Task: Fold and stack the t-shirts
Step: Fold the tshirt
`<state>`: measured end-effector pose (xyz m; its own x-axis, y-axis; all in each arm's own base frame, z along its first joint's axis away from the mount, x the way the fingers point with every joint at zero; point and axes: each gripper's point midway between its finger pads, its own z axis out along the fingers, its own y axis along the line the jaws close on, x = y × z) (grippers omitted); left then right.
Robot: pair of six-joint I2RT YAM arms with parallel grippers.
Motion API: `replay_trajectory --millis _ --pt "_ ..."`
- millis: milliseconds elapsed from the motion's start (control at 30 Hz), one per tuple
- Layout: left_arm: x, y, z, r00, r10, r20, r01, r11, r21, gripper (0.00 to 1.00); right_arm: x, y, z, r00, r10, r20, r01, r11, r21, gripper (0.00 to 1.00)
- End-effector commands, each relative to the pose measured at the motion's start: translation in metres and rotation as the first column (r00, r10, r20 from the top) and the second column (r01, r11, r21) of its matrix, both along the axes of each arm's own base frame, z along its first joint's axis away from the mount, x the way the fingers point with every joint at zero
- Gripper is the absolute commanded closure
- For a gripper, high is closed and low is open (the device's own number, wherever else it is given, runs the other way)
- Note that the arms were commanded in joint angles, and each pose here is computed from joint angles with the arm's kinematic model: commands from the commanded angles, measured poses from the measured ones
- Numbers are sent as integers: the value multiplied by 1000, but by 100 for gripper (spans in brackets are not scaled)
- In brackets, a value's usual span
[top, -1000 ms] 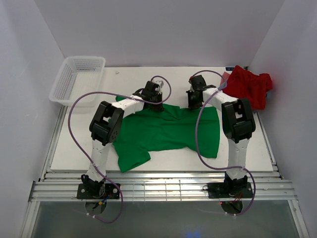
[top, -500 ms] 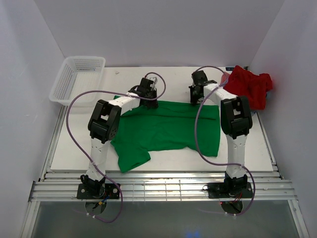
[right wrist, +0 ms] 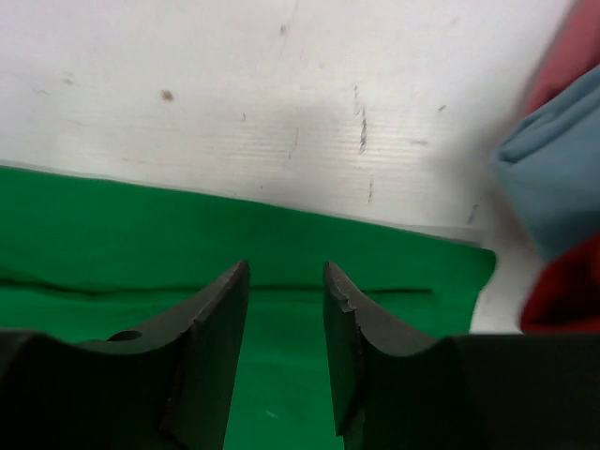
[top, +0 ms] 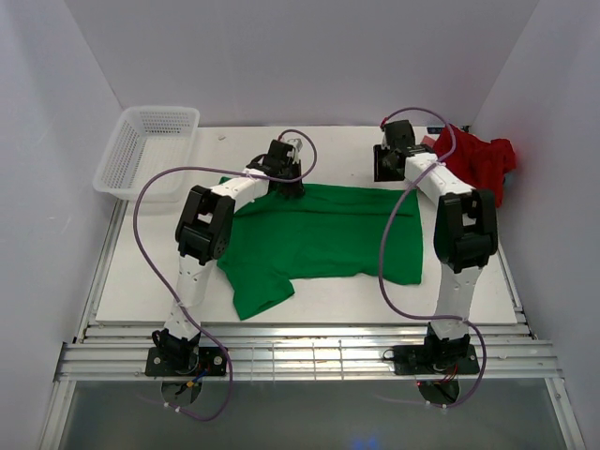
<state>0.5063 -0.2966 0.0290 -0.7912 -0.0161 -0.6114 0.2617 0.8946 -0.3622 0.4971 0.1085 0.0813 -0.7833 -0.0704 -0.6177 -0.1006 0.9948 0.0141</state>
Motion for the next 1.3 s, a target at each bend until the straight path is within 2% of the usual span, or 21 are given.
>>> replay_trajectory --millis 0,100,167,267,300,333,400,433,467,567,767,867,1100,1267 --pt "4 0 4 1000 -15 1 15 1000 2 87 5 -8 72 986 31 165 -26 999 -34 55" --pt "7 -2 7 1000 -16 9 16 1000 -5 87 -9 -1 63 991 71 114 -71 997 -3 55" --pt "8 -1 11 1000 -10 16 10 1000 -7 87 -18 14 55 989 122 83 -127 990 64 55" --pt "15 4 28 998 25 57 -25 1000 5 86 -28 54 53 969 235 73 -246 934 260 55" --pt "19 6 46 995 43 94 -43 999 -1 85 -27 66 51 963 258 80 -270 913 306 55" --pt "22 8 58 991 58 124 -59 998 0 80 -31 81 53 954 289 79 -296 873 387 55" --pt "32 17 93 972 97 213 -101 995 6 72 -30 94 50 947 308 87 -314 845 434 54" --pt "36 25 101 961 127 245 -137 990 25 57 -27 102 53 942 318 109 -332 826 456 54" --pt "40 34 109 948 155 277 -173 984 44 51 -25 107 53 938 326 117 -342 815 468 54" --pt "46 53 113 941 171 292 -201 977 75 40 -23 129 50 920 369 129 -379 759 530 54" --pt "40 87 60 973 177 152 -200 967 158 41 -22 166 31 891 442 105 -419 712 563 54" --pt "33 88 40 984 141 107 -159 970 185 41 -22 181 24 878 468 96 -435 701 565 54" --pt "30 81 29 992 100 76 -112 979 172 42 -32 198 11 865 497 66 -445 701 557 54" --pt "31 68 41 994 72 84 -82 989 123 43 -36 194 6 864 500 56 -449 716 535 54"
